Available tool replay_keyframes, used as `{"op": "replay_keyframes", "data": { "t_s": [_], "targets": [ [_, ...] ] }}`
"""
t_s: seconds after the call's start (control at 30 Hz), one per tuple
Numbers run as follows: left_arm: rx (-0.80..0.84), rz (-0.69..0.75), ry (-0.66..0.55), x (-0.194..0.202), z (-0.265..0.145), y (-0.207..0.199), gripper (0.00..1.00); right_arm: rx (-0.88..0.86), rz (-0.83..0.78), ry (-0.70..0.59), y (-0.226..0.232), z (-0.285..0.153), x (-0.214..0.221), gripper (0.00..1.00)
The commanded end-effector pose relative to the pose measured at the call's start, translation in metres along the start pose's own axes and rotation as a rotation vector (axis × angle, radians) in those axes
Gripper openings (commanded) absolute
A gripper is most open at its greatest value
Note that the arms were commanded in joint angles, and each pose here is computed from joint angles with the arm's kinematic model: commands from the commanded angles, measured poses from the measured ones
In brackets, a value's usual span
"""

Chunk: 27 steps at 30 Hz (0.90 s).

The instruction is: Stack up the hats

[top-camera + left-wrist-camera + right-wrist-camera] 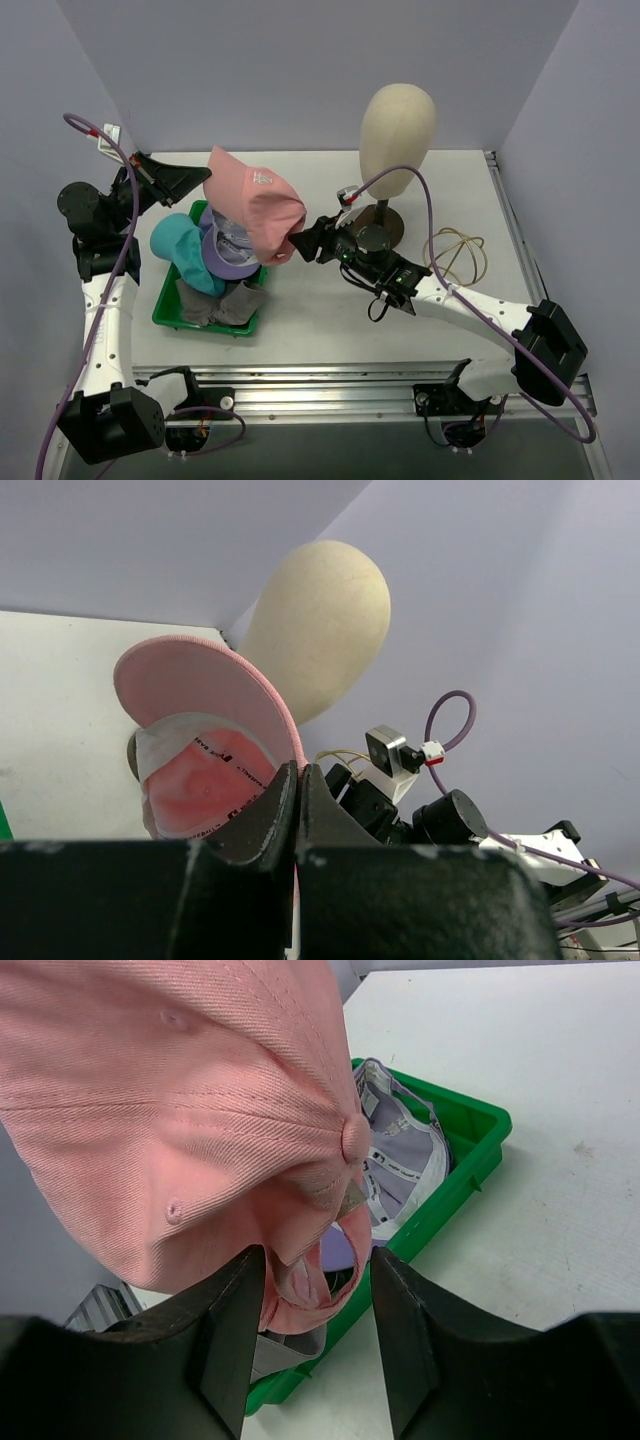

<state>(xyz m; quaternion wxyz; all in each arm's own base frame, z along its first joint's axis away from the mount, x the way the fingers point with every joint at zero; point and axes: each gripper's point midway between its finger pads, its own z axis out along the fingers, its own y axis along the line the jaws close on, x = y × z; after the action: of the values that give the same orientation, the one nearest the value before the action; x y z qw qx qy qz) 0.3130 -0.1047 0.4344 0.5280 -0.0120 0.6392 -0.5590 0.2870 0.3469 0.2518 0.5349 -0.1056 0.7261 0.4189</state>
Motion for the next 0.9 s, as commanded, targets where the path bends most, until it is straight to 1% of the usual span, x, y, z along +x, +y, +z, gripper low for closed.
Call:
{"op": "replay_keyframes", "data": {
  "t_s": [0.0, 0.13, 0.17, 0.23, 0.27, 0.33, 0.43, 0.5, 0.53, 0.6, 0.67, 0.7, 0.73, 0.8, 0.83, 0.87],
  "targets": [
    [0.083, 0.092, -0.031, -0.014, -0.003, -0.04, 0.02, -0.068, -0.032, -0.11, 0.017, -0.002, -0.035, 0.41],
    [0.092, 0.08, -0.04, -0.015, -0.004, -0.042, 0.02, -0.109, -0.05, -0.137, 0.025, -0.003, -0.043, 0.37],
    [0.1, 0.084, -0.045, -0.016, -0.003, -0.043, 0.02, -0.118, -0.056, -0.151, 0.027, -0.003, -0.047, 0.33],
    [0.106, 0.06, -0.046, -0.015, -0.003, -0.041, 0.02, -0.119, -0.076, -0.17, 0.027, -0.004, -0.053, 0.27],
    [0.119, 0.065, -0.05, -0.016, -0.003, -0.042, 0.02, -0.129, -0.084, -0.185, 0.029, -0.004, -0.058, 0.22],
    [0.131, 0.04, -0.051, -0.014, -0.003, -0.04, 0.02, -0.131, -0.101, -0.197, 0.028, -0.004, -0.06, 0.18],
    [0.139, 0.036, -0.06, -0.014, -0.003, -0.039, 0.02, -0.141, -0.117, -0.213, 0.03, -0.005, -0.067, 0.01],
    [0.147, 0.042, -0.073, -0.015, -0.003, -0.04, 0.02, -0.114, -0.126, -0.242, 0.029, -0.009, -0.081, 0.0],
    [0.144, 0.036, -0.076, -0.013, -0.003, -0.038, 0.02, -0.072, -0.13, -0.22, 0.021, -0.01, -0.08, 0.0],
    [0.149, 0.042, -0.082, -0.009, -0.002, -0.04, 0.02, 0.0, -0.16, -0.261, 0.012, -0.021, -0.104, 0.0],
    [0.141, 0.025, -0.093, 0.0, 0.004, -0.044, 0.02, 0.083, -0.185, -0.299, 0.005, -0.037, -0.135, 0.0],
    [0.128, 0.058, -0.098, 0.005, 0.008, -0.042, 0.02, 0.117, -0.2, -0.32, 0.0, -0.044, -0.15, 0.0],
    [0.114, 0.031, -0.105, 0.014, 0.016, -0.047, 0.02, 0.156, -0.213, -0.344, 0.002, -0.054, -0.172, 0.0],
    [0.119, 0.076, -0.11, 0.025, 0.025, -0.058, 0.02, 0.231, -0.275, -0.369, -0.003, -0.065, -0.198, 0.0],
    [0.113, 0.077, -0.143, 0.024, 0.029, -0.063, 0.02, 0.255, -0.295, -0.377, 0.002, -0.071, -0.217, 0.0],
    [0.149, 0.074, -0.128, 0.033, 0.034, -0.077, 0.02, 0.276, -0.315, -0.385, 0.001, -0.076, -0.227, 0.0]
  ]
}}
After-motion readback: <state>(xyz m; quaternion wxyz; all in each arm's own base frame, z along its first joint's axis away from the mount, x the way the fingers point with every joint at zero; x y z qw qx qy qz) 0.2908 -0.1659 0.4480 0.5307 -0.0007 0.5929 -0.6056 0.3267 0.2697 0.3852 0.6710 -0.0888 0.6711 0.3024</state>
